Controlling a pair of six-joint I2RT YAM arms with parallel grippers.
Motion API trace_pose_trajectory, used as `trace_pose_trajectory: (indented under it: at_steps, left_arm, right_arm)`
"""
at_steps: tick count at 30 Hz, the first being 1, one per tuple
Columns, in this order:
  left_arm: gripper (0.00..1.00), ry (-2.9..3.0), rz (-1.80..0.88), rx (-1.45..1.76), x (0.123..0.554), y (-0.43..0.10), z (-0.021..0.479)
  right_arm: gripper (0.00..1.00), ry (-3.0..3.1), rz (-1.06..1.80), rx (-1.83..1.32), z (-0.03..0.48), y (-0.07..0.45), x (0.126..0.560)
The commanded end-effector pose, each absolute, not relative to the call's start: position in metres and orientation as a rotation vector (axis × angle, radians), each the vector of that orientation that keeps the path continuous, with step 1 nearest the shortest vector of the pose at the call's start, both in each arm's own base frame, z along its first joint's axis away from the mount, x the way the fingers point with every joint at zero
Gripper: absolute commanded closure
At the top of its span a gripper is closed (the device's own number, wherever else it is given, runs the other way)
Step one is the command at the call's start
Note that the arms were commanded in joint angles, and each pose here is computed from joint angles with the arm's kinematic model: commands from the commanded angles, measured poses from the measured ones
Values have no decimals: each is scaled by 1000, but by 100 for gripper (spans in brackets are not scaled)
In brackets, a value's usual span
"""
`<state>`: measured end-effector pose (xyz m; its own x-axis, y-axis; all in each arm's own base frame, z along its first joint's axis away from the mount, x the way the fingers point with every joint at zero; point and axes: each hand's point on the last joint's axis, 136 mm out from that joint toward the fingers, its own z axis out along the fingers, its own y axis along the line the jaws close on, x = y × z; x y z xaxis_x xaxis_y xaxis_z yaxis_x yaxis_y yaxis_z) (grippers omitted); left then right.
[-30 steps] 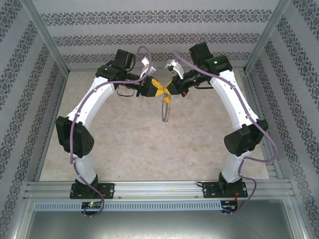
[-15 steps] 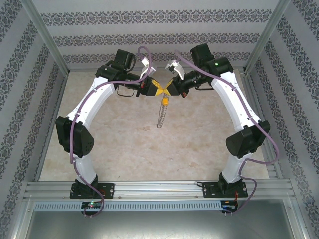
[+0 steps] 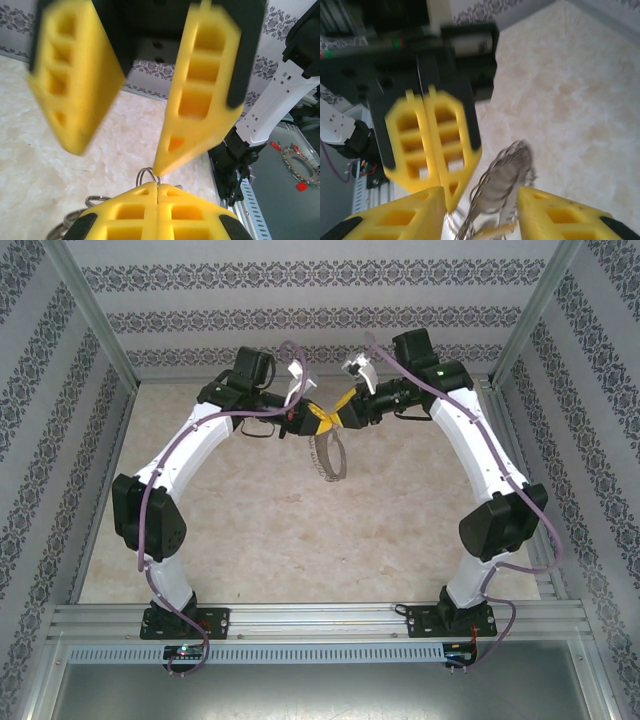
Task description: Put the keys on the keyring
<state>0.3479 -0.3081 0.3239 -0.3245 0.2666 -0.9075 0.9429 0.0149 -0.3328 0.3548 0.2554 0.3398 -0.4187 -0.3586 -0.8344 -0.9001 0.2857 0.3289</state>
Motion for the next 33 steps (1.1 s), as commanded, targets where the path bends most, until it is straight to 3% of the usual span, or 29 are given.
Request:
trace_pose_trajectory:
  at_steps: [1, 11, 33]
  left_arm:
    - [100, 1552, -1343, 1286, 333, -316, 350]
    - [100, 1520, -1288, 1281, 337, -315, 364]
    - [100, 1454, -1228, 1266, 337, -313, 386]
  right_arm:
    - [54, 1739, 1126, -1103, 384, 249, 347]
    - [50, 1736, 1135, -913, 369, 216, 349]
    - [70, 1735, 1313, -952, 330, 242, 318]
